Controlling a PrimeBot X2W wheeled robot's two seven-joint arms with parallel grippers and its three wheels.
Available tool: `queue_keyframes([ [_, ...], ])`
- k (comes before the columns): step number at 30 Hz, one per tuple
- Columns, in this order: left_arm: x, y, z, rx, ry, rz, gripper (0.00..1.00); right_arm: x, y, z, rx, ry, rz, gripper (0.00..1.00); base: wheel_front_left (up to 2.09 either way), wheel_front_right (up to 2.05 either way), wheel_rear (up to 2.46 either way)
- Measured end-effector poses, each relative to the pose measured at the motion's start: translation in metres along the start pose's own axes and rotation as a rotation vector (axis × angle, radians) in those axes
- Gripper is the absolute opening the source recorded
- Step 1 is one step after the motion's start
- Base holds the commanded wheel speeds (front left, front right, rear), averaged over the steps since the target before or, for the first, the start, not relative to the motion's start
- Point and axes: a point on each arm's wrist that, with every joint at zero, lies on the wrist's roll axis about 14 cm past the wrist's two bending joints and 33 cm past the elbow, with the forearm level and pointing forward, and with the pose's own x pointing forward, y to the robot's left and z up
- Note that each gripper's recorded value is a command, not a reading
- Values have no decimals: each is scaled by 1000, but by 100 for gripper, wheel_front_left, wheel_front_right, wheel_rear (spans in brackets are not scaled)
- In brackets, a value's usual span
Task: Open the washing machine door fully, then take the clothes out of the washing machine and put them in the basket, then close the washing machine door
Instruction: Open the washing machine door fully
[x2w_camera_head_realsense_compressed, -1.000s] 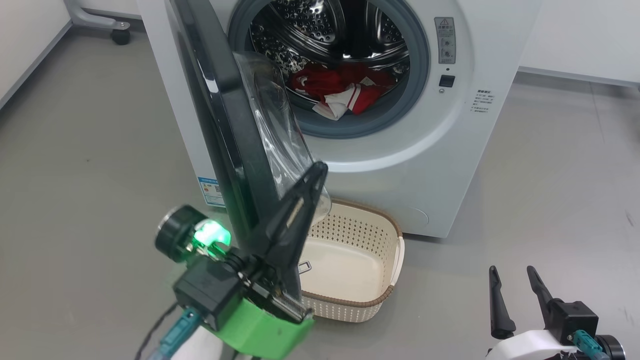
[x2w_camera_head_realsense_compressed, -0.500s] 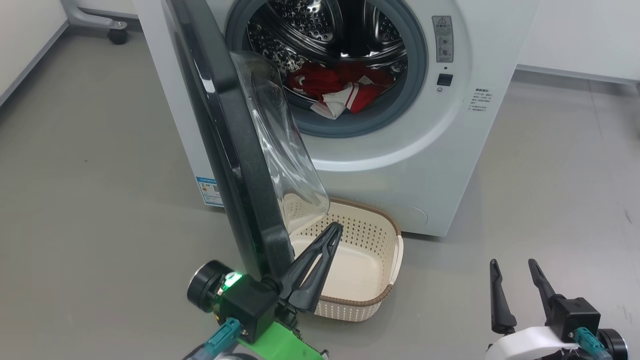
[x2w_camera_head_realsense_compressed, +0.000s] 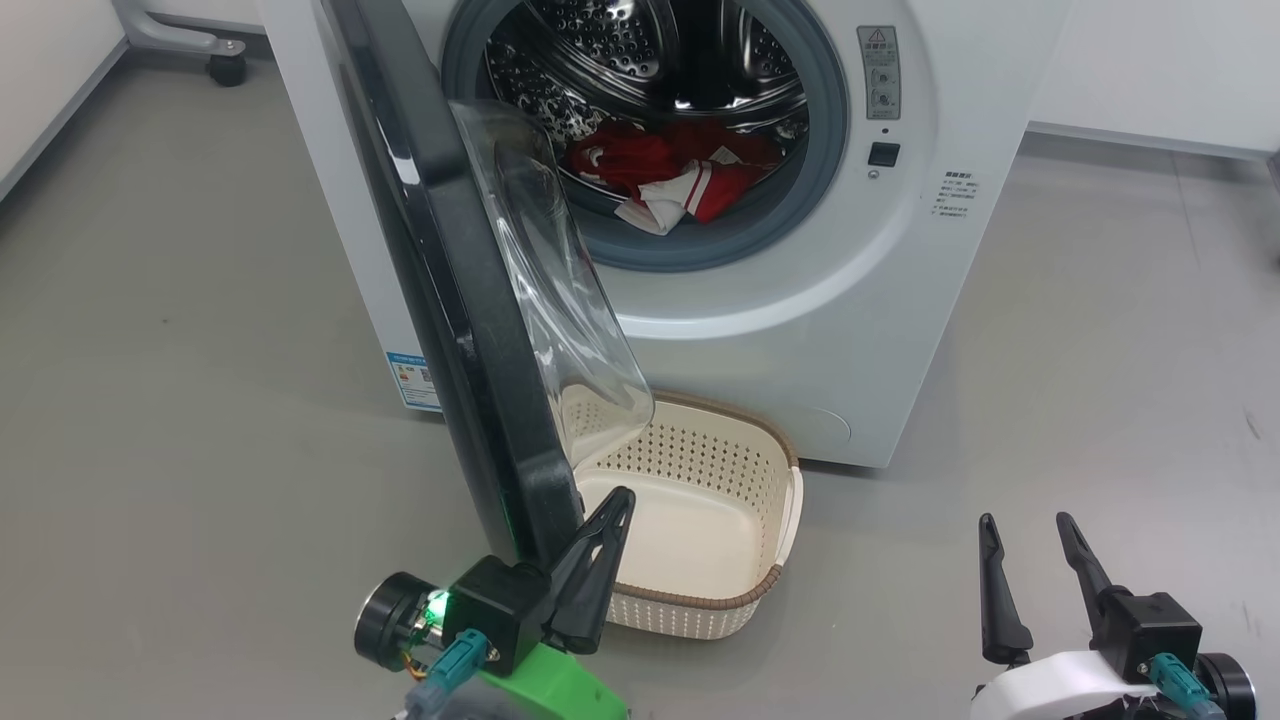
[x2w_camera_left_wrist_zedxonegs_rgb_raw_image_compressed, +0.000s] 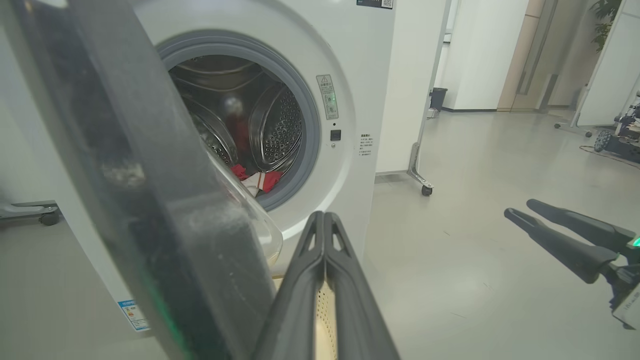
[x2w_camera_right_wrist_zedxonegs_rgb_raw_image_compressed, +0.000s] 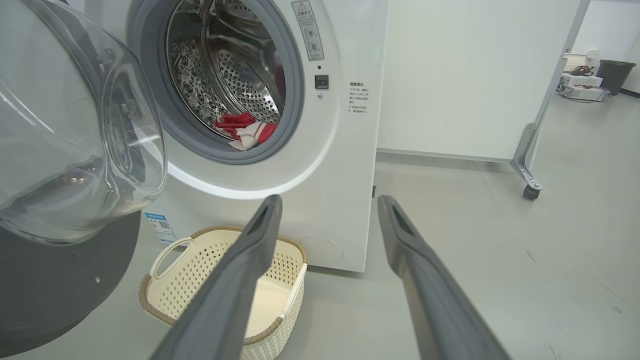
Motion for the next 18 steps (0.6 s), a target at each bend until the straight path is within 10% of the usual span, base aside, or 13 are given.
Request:
queue_keyframes([
  [18, -3, 24, -16, -2, 59, 101, 0, 2, 2, -2, 6, 5, 4, 100, 0, 0, 0],
])
